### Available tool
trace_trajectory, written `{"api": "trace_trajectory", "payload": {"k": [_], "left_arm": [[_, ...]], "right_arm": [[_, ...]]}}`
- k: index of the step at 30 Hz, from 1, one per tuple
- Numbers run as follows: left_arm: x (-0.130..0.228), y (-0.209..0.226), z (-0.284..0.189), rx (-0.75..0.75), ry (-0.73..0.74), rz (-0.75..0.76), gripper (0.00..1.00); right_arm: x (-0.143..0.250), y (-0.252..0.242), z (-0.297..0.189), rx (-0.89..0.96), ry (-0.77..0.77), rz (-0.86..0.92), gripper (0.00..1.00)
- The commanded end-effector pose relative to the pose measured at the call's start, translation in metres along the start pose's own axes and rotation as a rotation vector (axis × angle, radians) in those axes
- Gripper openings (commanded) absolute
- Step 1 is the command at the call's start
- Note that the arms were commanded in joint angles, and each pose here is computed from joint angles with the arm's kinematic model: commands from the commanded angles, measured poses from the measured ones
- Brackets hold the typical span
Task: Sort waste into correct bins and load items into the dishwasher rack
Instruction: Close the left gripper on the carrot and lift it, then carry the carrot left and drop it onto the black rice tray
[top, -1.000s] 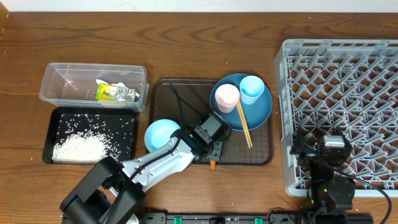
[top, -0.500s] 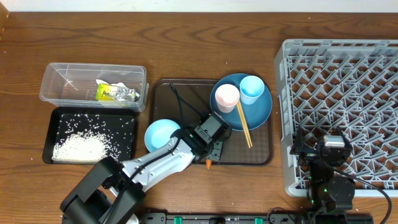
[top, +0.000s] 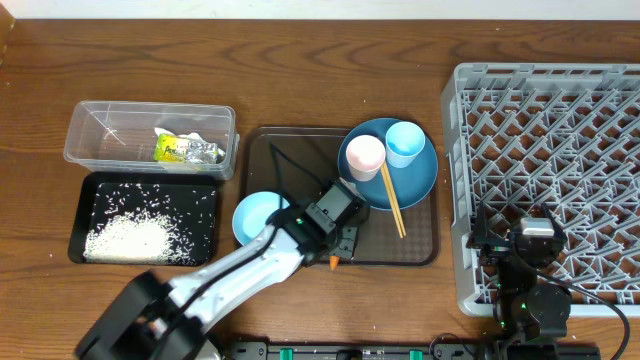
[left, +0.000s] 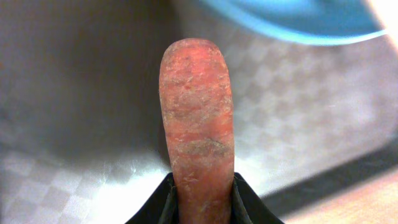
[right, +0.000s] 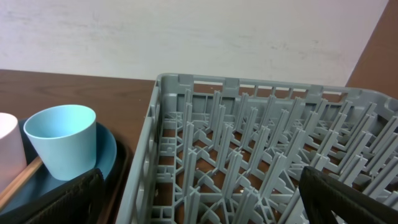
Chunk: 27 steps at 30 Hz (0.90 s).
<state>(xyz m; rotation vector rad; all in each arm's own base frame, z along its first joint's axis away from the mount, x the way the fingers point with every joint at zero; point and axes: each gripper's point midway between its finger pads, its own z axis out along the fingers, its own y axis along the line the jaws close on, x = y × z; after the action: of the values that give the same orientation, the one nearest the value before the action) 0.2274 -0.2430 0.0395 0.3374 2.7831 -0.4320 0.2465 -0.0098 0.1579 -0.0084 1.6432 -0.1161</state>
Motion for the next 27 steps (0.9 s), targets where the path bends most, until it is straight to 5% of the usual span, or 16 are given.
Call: {"api": "trace_trajectory", "payload": {"k": [1, 11, 16, 27], "left_arm": [[-0.016, -0.012, -0.027, 0.049, -0.079, 0.01, 0.06], [-0.063, 0.021, -0.12, -0.002, -0.41, -0.082, 0.06], [-0.075, 0.082, -0.173, -0.11, -0.572, -0.281, 0.06], [-0.012, 0.231, -0.241, -0.491, -0.66, -0.768, 0.07]], "right_arm": [[0.001, -0.001, 0.0, 0.002, 0.005, -0.01, 0.99], [0.001, -0.001, 0.0, 0.002, 0.005, -0.01, 0.99], [0.001, -0.001, 0.0, 0.002, 0.005, -0.01, 0.99], [0.001, -0.001, 0.0, 0.002, 0.005, -0.01, 0.99]]}}
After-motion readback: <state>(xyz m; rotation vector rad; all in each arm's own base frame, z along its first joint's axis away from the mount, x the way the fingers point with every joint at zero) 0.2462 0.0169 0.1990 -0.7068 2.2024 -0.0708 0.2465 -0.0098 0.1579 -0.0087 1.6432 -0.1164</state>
